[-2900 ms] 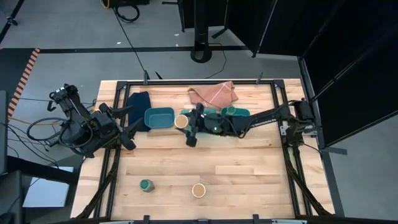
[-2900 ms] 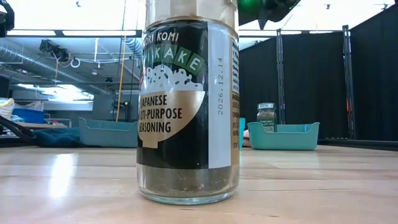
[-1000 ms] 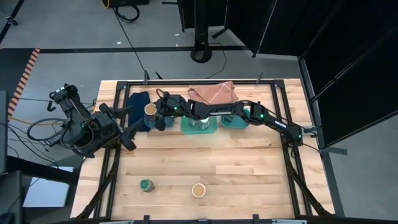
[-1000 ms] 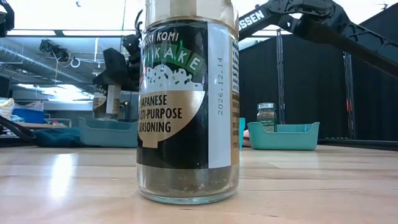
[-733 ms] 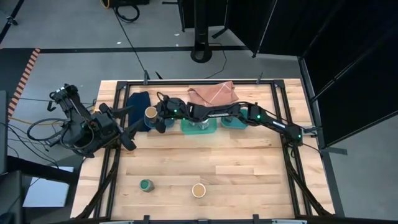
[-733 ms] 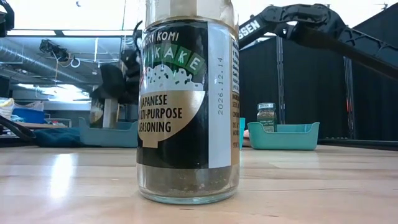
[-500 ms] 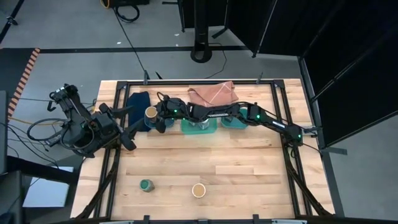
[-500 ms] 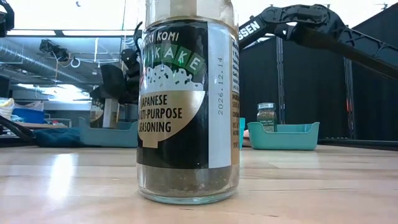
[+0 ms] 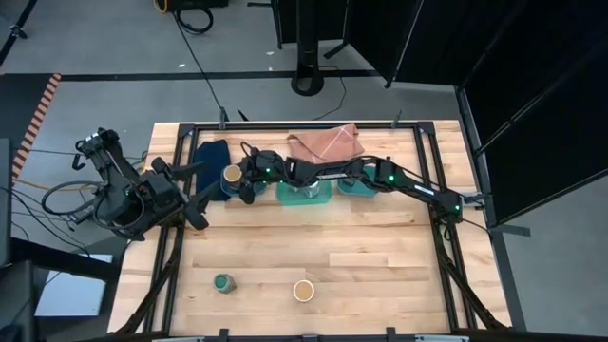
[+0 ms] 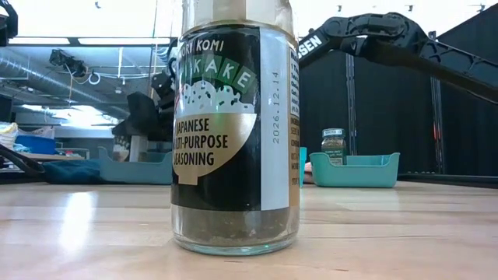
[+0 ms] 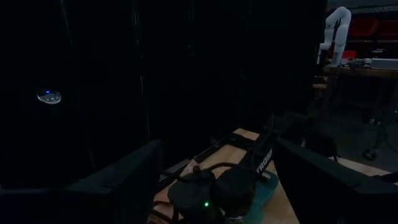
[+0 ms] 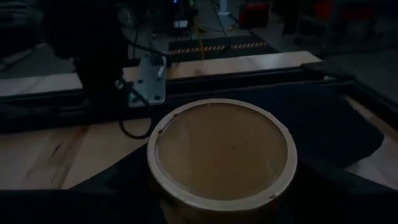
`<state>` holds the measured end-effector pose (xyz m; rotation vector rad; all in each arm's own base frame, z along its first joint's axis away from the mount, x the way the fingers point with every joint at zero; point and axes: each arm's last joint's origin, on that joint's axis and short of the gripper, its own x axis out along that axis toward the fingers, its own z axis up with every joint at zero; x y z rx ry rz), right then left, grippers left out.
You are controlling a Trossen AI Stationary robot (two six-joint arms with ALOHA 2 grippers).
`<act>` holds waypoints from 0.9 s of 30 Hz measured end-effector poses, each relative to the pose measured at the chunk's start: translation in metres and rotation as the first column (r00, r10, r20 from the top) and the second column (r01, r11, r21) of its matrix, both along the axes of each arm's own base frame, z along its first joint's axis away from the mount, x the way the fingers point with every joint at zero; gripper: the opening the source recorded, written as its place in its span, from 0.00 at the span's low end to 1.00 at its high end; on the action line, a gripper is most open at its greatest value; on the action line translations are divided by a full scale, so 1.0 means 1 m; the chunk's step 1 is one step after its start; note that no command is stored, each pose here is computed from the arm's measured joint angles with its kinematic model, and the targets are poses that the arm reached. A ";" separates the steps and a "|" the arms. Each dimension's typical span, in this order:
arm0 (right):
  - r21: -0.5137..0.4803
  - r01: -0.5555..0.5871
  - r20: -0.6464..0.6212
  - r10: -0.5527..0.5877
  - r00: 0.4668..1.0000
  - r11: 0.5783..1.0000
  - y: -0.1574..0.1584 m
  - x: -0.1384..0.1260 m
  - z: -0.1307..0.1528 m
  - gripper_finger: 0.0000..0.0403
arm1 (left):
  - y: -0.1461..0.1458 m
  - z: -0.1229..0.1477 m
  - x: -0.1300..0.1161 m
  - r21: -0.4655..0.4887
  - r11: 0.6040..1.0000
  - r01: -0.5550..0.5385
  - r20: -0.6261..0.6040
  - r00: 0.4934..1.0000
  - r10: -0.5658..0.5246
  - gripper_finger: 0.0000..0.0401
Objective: Sort spices by type
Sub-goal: Put the top gold seasoning bottle into the blue bin
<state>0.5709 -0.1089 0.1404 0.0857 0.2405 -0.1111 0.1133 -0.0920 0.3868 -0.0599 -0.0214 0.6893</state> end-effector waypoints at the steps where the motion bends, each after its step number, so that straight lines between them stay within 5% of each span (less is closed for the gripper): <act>1: -0.001 0.002 -0.001 -0.002 1.000 1.000 0.000 0.000 0.000 0.71 | 0.000 0.000 0.000 0.000 1.000 0.000 0.000 1.000 0.000 0.77; 27: -0.042 -0.010 -0.010 0.010 1.000 0.999 -0.001 0.000 0.000 0.77 | 0.000 0.000 0.000 -0.002 1.000 0.000 0.001 1.000 0.000 0.77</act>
